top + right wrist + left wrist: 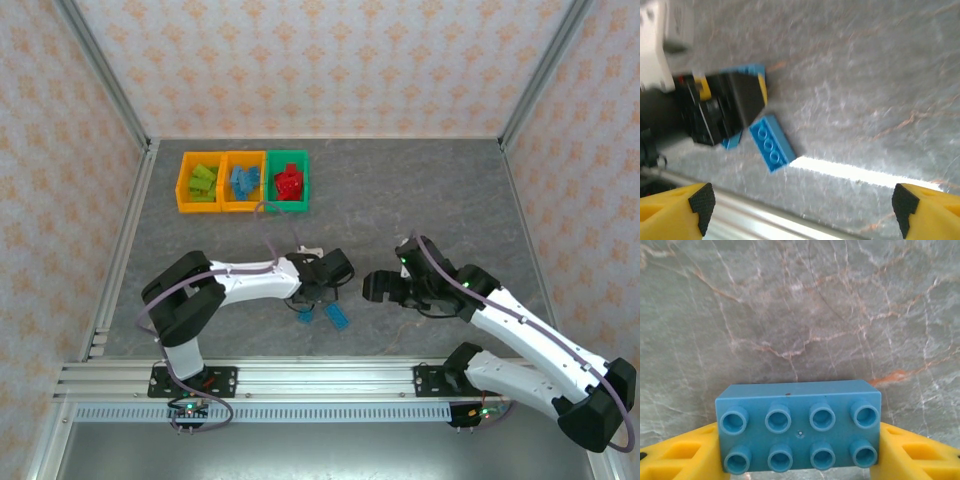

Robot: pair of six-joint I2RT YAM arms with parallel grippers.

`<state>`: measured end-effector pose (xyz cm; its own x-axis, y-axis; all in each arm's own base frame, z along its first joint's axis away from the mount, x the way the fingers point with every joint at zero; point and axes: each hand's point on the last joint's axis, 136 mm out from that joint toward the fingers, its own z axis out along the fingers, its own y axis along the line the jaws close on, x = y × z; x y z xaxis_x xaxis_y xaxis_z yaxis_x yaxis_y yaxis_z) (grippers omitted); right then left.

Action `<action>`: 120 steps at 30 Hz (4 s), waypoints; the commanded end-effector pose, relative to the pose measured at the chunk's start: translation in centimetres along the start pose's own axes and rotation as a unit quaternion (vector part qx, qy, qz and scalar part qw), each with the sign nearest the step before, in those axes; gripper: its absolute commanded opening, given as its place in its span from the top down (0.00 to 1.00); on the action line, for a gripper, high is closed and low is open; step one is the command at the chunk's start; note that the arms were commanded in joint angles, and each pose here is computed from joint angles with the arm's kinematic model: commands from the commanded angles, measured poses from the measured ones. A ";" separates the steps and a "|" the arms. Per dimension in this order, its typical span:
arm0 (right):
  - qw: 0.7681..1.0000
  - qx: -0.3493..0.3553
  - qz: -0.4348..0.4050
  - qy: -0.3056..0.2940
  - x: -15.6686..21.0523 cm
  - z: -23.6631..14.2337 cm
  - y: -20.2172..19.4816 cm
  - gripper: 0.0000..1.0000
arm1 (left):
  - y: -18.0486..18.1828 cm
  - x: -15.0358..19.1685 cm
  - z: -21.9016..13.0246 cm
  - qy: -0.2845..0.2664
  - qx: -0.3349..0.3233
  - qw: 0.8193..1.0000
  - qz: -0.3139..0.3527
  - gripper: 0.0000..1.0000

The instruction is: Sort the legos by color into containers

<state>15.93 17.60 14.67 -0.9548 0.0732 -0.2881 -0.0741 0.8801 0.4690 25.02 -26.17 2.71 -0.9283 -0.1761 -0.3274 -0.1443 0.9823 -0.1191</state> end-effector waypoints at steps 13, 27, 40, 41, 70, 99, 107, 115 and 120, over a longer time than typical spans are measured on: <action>0.999 -0.041 -0.015 -0.017 -1.2 -1.4 2.3 0.04 | 13.1 -24.1 -8.7 -0.179 -0.034 0.971 -0.154 0.53; 0.999 -0.025 -0.003 -0.036 -1.4 -2.4 1.6 0.03 | 15.2 -37.0 -2.5 -0.137 -0.025 0.971 -0.195 0.36; 0.998 -0.031 0.001 -0.046 -1.7 -2.5 1.8 0.03 | 15.3 -35.1 -6.4 -0.155 -0.001 0.967 -0.203 0.12; 0.998 -0.028 0.004 -0.047 -1.8 -2.4 1.6 0.03 | 15.0 -34.4 -7.0 -0.152 0.014 0.966 -0.207 0.14; 0.995 0.009 0.039 -0.094 -3.7 -0.9 0.2 0.01 | 3.1 4.7 -6.9 0.040 0.075 0.967 0.241 0.23; 0.995 0.012 0.039 -0.093 -4.1 -0.8 0.5 0.00 | 9.4 -8.8 -9.8 -0.098 0.044 0.989 0.100 0.73; 0.995 0.012 0.039 -0.092 -4.2 -1.1 0.7 0.01 | 15.9 -24.3 -8.5 -0.161 -0.026 0.986 -0.033 0.76; 0.992 0.022 0.041 -0.113 -4.1 -2.8 -0.1 0.00 | 16.6 -32.3 -4.0 -0.113 -0.038 0.992 -0.052 0.66; 0.991 0.027 0.045 -0.123 -4.5 -3.0 -0.2 0.01 | 16.3 -33.2 -3.4 -0.092 -0.033 0.994 -0.039 0.50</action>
<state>18.96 16.25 17.38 -0.8760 0.2365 -0.4204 0.0122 0.8822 0.4707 53.67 -3.99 13.97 -0.7951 -0.2865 -0.5346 -0.2716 0.9563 -0.1087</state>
